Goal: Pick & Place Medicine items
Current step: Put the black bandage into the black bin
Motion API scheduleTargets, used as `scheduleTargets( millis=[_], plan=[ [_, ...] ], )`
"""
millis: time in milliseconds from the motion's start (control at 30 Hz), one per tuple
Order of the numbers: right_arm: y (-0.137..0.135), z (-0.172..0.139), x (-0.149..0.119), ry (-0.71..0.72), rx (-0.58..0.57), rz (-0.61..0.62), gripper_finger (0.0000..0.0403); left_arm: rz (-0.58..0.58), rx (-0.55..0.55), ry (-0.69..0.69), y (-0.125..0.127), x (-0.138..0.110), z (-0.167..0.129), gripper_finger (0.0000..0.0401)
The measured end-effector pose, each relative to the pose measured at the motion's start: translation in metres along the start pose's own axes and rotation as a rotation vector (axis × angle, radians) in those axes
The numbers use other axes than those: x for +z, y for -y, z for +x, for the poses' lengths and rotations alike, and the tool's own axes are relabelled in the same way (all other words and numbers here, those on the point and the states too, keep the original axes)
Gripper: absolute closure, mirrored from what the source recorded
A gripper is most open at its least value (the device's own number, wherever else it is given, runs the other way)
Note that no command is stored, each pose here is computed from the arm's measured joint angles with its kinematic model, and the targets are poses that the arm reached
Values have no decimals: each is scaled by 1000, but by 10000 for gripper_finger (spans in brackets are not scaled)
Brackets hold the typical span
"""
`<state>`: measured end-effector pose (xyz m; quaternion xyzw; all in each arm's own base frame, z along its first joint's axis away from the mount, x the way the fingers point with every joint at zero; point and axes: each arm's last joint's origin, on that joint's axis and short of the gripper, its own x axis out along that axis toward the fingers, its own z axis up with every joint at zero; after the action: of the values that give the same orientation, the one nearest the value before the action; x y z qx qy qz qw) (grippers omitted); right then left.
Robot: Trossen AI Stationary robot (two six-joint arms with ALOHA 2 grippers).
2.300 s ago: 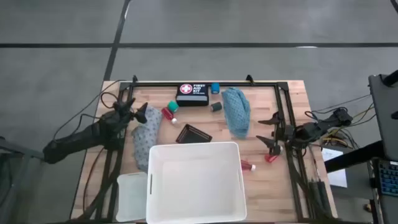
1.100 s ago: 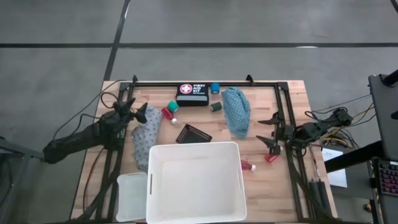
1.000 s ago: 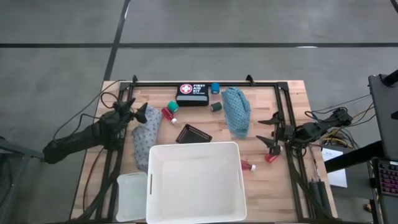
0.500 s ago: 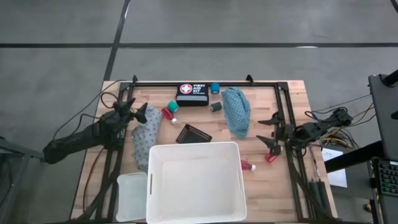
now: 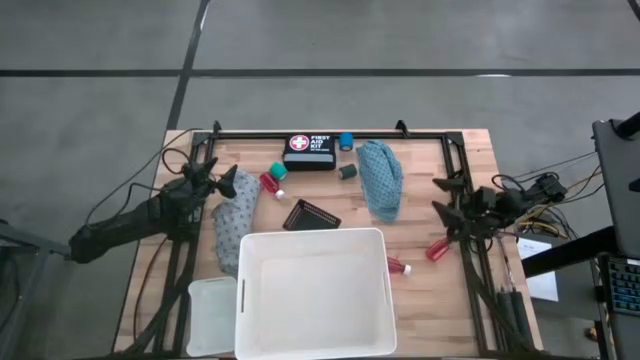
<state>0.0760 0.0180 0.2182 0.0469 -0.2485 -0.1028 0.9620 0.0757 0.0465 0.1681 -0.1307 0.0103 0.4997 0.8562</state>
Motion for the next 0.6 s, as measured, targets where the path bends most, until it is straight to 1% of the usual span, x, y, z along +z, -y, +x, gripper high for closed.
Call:
scheduleTargets(
  millis=[133, 200, 333, 400, 433, 500, 600],
  plan=[
    [1, 0, 3, 23, -7, -33, 101, 0, 0, 0, 0, 0, 0, 8],
    [0, 0, 1, 14, -5, -41, 101, 0, 0, 0, 0, 0, 0, 8],
    [-2, 2, -2, -15, 1, -21, 101, 0, 0, 0, 0, 0, 0, 8],
    [-2, 3, -4, -34, -10, -47, 101, 0, 0, 0, 0, 0, 0, 8],
    [-2, 4, -5, -49, -39, -69, 101, 0, 0, 0, 0, 0, 0, 8],
    [-1, 6, -4, -85, -131, -114, 101, 0, 0, 0, 0, 0, 0, 8],
    [0, 12, 3, -130, -257, -163, 101, 0, 0, 0, 0, 0, 0, 8]
  ],
)
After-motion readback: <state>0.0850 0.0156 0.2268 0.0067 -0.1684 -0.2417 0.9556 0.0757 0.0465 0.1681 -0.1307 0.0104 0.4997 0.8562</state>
